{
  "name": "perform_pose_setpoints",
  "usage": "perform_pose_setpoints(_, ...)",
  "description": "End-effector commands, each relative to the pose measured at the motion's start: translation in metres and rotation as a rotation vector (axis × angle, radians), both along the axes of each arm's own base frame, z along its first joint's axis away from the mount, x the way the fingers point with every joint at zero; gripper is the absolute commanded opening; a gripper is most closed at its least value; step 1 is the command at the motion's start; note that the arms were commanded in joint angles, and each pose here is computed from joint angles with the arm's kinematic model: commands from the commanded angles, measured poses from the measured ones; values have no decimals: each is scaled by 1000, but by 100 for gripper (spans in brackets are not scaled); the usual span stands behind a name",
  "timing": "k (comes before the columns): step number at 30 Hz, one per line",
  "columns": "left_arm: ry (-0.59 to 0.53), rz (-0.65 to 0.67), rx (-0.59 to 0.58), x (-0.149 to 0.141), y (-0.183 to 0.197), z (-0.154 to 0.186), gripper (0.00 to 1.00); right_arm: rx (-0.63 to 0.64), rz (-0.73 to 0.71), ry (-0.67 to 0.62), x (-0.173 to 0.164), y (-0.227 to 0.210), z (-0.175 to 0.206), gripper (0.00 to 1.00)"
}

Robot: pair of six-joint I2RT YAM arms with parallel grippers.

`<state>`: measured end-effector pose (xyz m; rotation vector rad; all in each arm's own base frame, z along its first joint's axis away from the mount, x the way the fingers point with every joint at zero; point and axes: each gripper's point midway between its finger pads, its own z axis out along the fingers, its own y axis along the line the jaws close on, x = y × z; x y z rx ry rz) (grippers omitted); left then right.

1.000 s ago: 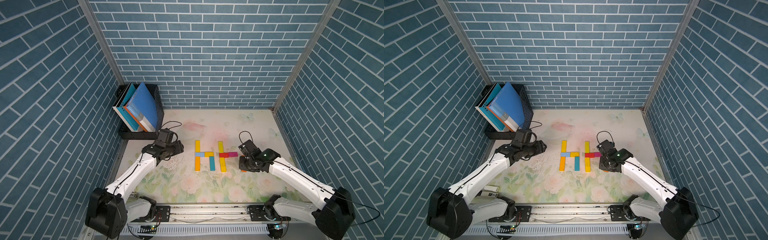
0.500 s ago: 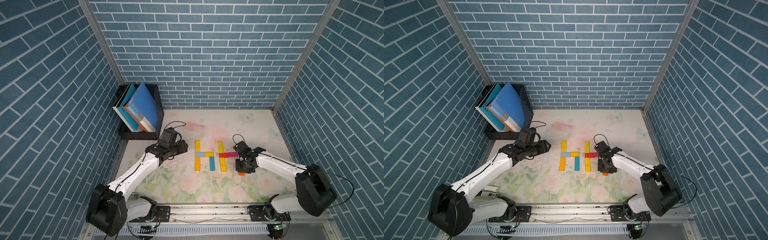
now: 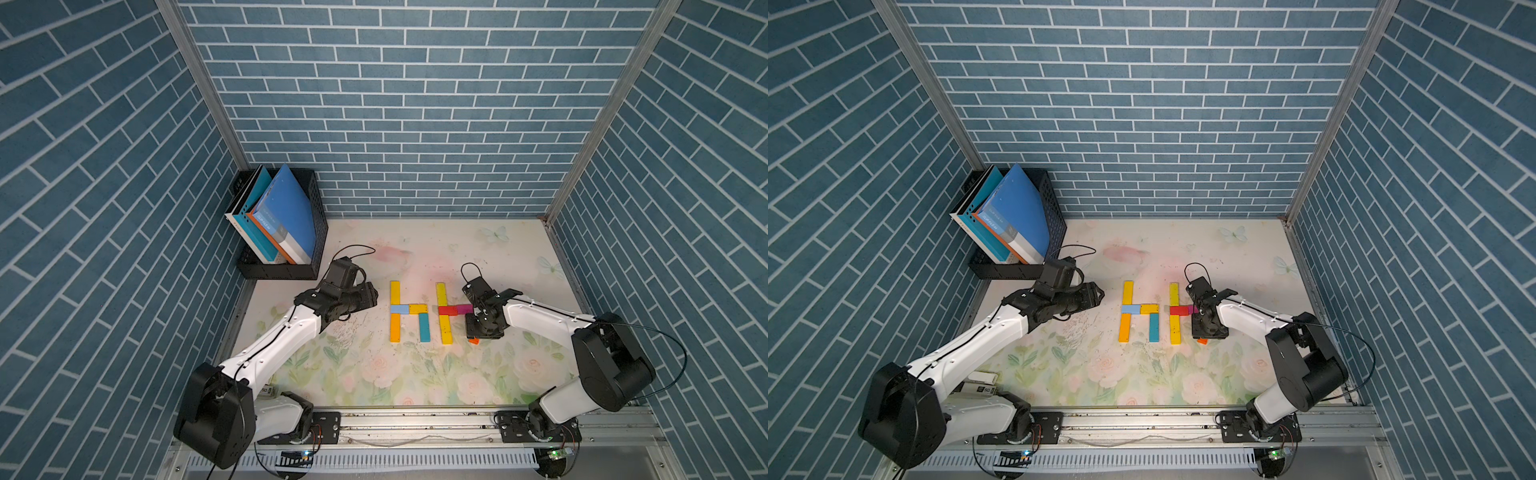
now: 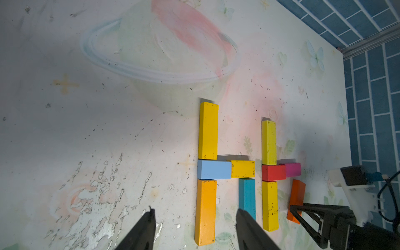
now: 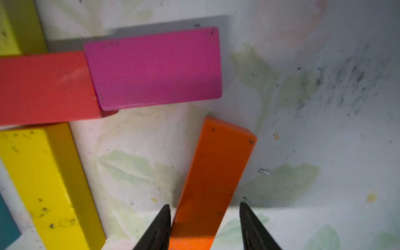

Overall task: Assemble the letter h with building blocks
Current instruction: Place the building block at the center of the board, then assemble the building block at the center of the board.

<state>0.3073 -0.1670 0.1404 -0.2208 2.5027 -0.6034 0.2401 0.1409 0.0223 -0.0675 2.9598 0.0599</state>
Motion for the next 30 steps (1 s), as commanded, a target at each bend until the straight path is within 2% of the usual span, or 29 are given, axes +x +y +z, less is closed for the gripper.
perform_pose_setpoints(1,12,-5,11,-2,0,-7,64,22,8,3,2,2,-2,40)
perform_pose_setpoints(6,12,-3,15,-3,1,-8,64,19,13,26,-2,0,-4,17)
perform_pose_setpoints(7,12,-3,16,-3,1,-8,64,21,15,30,-4,0,-4,15)
perform_pose_setpoints(9,15,-3,17,-3,1,-10,64,21,20,36,-6,0,-4,16)
perform_pose_setpoints(10,13,-3,16,-2,0,-9,64,17,21,37,-6,-1,-5,19)
perform_pose_setpoints(13,16,-4,18,-2,0,-10,64,5,22,30,-4,-3,-4,41)
perform_pose_setpoints(15,15,-4,17,-2,0,-9,64,4,21,27,-2,-2,-3,48)
perform_pose_setpoints(17,15,-3,19,-2,0,-9,64,6,24,21,0,-1,-3,45)
perform_pose_setpoints(24,18,-5,22,-3,1,-10,64,2,27,28,4,0,-6,23)
perform_pose_setpoints(30,20,-4,23,-2,1,-10,64,11,31,25,4,2,-5,22)
